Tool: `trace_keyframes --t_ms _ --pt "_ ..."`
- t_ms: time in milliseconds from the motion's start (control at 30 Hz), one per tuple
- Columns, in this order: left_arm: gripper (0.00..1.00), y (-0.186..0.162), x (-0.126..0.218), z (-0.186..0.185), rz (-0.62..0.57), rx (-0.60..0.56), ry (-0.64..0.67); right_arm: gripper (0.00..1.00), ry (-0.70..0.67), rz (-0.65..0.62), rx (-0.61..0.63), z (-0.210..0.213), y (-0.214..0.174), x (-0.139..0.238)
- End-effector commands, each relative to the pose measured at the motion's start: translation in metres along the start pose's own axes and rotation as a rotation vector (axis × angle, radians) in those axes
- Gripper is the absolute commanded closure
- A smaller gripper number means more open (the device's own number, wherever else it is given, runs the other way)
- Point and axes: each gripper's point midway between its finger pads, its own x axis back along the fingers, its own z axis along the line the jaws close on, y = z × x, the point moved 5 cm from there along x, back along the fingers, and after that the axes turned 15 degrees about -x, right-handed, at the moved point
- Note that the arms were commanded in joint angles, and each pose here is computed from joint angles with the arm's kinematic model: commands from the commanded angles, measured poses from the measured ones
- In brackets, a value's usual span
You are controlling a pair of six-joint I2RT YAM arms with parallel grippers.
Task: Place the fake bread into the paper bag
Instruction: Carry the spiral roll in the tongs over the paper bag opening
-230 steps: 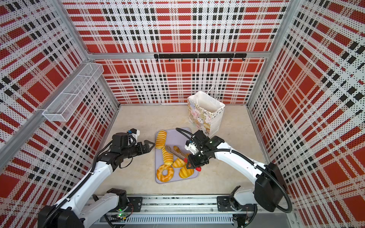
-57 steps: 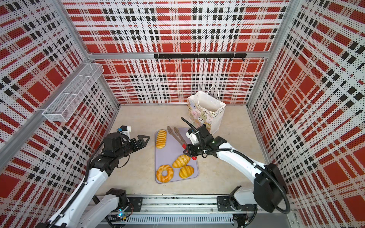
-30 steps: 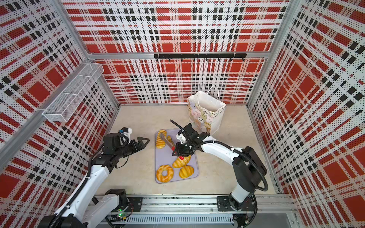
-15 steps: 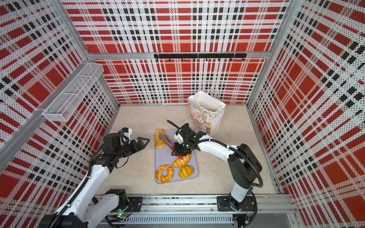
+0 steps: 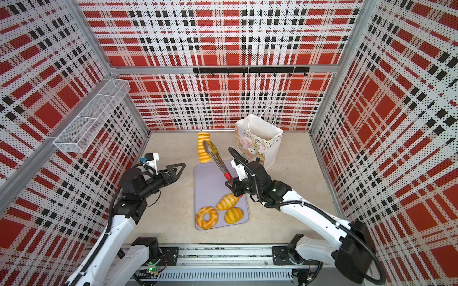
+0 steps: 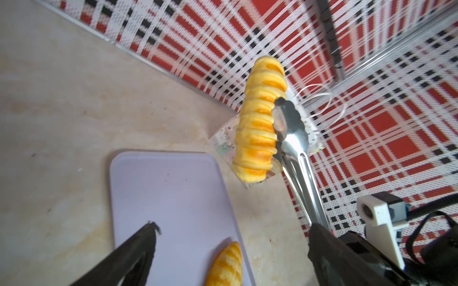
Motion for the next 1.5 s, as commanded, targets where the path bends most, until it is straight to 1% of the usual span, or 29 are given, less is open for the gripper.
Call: trace_keyframes --t_ms 0,100,200,267,533,700,833,1000,1300,1467 --pt "0.02 0.027 0.005 -0.035 -0.153 -0.091 -0.141 0.78 0.065 -0.230 0.135 0.023 0.031 0.031" --pt "0.02 0.033 0.006 -0.054 -0.204 -0.142 -0.192 0.78 0.065 -0.330 0.168 0.025 0.037 0.055" --pt "0.02 0.037 0.003 -0.066 -0.230 -0.170 -0.213 0.78 0.038 -0.394 0.191 0.024 0.041 0.073" --pt "0.02 0.034 -0.003 -0.080 -0.215 -0.179 -0.255 0.78 -0.003 -0.431 0.203 0.022 0.044 0.085" --pt "0.02 0.028 -0.022 -0.097 -0.180 -0.192 -0.298 0.78 -0.194 -0.567 0.185 0.003 0.053 0.123" --pt "0.02 0.021 -0.029 -0.105 -0.159 -0.208 -0.326 0.78 -0.309 -0.604 0.166 -0.008 0.057 0.133" --pt "0.02 0.020 -0.031 -0.108 -0.157 -0.220 -0.335 0.78 -0.415 -0.634 0.138 -0.019 0.062 0.138" --pt "0.02 0.019 -0.037 -0.108 -0.152 -0.231 -0.337 0.78 -0.516 -0.662 0.114 -0.028 0.067 0.141" --pt "0.02 0.016 -0.051 -0.106 -0.123 -0.240 -0.340 0.78 -0.626 -0.688 0.094 -0.038 0.075 0.142" --pt "0.02 0.013 -0.059 -0.103 -0.103 -0.247 -0.336 0.78 -0.687 -0.673 0.082 -0.050 0.079 0.136"
